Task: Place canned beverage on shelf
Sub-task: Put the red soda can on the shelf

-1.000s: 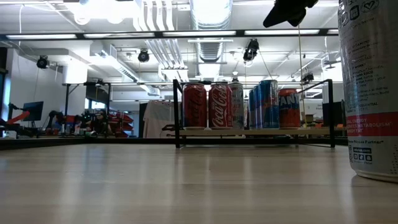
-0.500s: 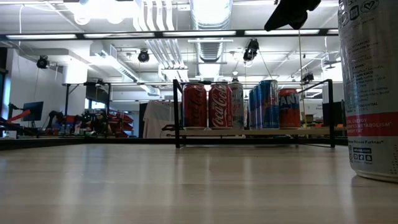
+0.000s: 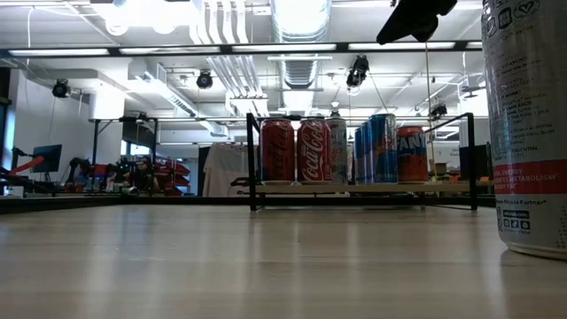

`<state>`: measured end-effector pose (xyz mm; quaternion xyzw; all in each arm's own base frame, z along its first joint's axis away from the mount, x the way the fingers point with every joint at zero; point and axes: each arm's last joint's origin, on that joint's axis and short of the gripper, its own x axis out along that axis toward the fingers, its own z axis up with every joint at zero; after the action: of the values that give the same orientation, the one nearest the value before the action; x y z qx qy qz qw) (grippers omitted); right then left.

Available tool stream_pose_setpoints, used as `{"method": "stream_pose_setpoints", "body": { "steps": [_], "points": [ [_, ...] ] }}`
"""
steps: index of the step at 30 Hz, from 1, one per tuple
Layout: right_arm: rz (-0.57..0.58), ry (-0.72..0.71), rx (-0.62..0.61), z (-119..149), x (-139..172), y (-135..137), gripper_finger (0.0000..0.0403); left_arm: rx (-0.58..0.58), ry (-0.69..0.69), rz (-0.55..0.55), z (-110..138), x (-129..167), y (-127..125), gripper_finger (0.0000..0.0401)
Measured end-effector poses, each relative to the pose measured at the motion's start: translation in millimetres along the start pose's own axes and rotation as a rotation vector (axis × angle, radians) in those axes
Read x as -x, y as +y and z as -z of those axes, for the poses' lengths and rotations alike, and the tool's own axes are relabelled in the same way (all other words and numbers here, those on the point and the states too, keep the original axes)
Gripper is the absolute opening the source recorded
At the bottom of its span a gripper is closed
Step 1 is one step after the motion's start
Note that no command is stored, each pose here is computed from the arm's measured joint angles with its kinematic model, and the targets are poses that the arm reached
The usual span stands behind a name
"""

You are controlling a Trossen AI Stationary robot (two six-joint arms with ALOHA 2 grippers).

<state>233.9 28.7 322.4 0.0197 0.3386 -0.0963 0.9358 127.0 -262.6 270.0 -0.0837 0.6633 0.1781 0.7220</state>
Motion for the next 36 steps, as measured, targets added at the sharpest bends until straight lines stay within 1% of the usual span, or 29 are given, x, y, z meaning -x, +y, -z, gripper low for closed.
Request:
{"method": "stream_pose_setpoints", "body": {
  "steps": [13, 20, 25, 29, 34, 36],
  "points": [
    [0.001, 0.003, 0.001, 1, 0, 0, 0.0012, -0.025, 0.012, 0.011, 4, 1, -1, 0.0335],
    [0.001, 0.003, 0.001, 1, 0, 0, 0.0012, -0.025, 0.024, 0.023, 5, 1, -2, 0.0368],
    [0.001, 0.003, 0.001, 1, -1, 0, 0.0012, 0.016, 0.026, 0.023, 5, 1, -1, 0.0388],
    [0.001, 0.003, 0.001, 1, -1, 0, 0.0012, 0.045, 0.025, 0.063, 5, 5, -1, 0.039],
    [0.001, 0.003, -0.006, 1, 0, 0, 0.0012, 0.062, -0.002, 0.174, 3, 12, -5, 0.039],
    [0.001, 0.003, -0.014, 1, -1, 0, 0.0012, 0.064, -0.01, 0.183, 3, 12, -6, 0.039]
  ]
}}
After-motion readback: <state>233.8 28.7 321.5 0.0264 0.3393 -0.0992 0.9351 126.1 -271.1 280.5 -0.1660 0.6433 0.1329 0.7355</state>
